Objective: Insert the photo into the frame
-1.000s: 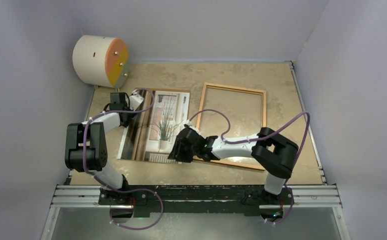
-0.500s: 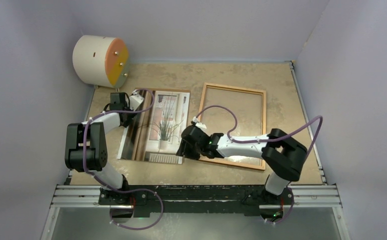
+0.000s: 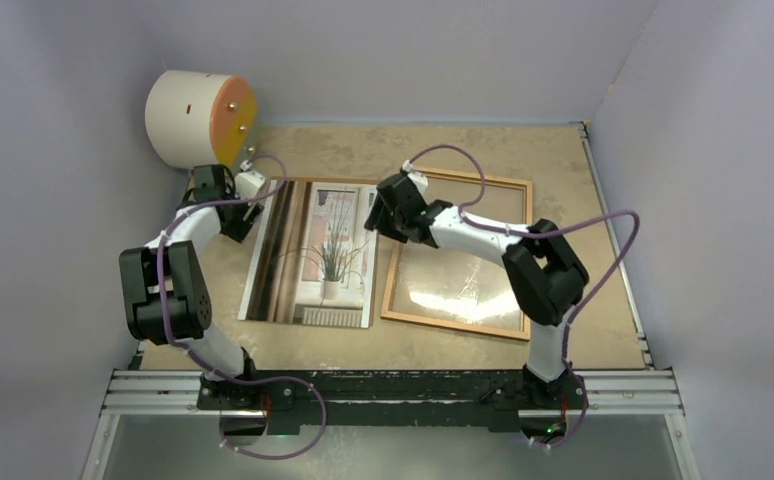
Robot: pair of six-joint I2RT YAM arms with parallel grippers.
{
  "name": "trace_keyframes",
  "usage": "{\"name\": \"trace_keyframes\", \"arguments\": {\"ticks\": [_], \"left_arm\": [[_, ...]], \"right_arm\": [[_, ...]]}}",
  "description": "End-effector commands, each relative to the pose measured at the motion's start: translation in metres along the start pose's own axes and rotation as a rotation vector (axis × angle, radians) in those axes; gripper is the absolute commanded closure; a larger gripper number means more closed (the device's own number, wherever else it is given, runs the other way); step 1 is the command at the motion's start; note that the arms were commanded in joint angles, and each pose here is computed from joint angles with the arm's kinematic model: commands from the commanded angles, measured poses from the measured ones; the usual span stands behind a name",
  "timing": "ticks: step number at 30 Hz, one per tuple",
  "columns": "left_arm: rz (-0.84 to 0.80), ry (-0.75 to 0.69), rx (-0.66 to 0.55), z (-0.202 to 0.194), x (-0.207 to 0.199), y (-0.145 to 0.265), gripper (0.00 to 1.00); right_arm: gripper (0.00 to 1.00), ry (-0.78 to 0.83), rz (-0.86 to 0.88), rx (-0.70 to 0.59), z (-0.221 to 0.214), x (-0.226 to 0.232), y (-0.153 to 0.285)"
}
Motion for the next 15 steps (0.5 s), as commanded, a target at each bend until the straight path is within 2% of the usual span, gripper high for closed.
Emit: {"name": "trace_keyframes", "arguments": {"ticks": [1,4,8,15], "left_arm": [[0.035,0.069,-0.050,0.014,0.025,0.003,0.28],[0.071,0.104,-0.030,0.012,0.026,-0.007,0.29],[0.035,0.134,-0.014,0.007,0.013,-0.023,0.30],[-0.033,0.102,-0.057,0.017,-0.021,-0.032,0.31]], "right_arm": [[0.39,0.072,-0.059,-0.058,0.030,0.000,-0.037],[0.38,0.079,-0.085,-0.069,0.039,0.000,-0.060],[0.38,0.068,-0.104,-0.055,0.041,-0.003,-0.078],[0.38,-0.033,-0.002,0.068,0.016,-0.006,-0.084]]}}
Point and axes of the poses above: each gripper's point midway between its finger pads, its own y axis back along the fingers, its own x axis along the line the jaws close on, z = x × y, the point moved 7 cm from there along y, back along the fingers, and after that the axes turned 7 degrees about -y, right-handed, at the moved point
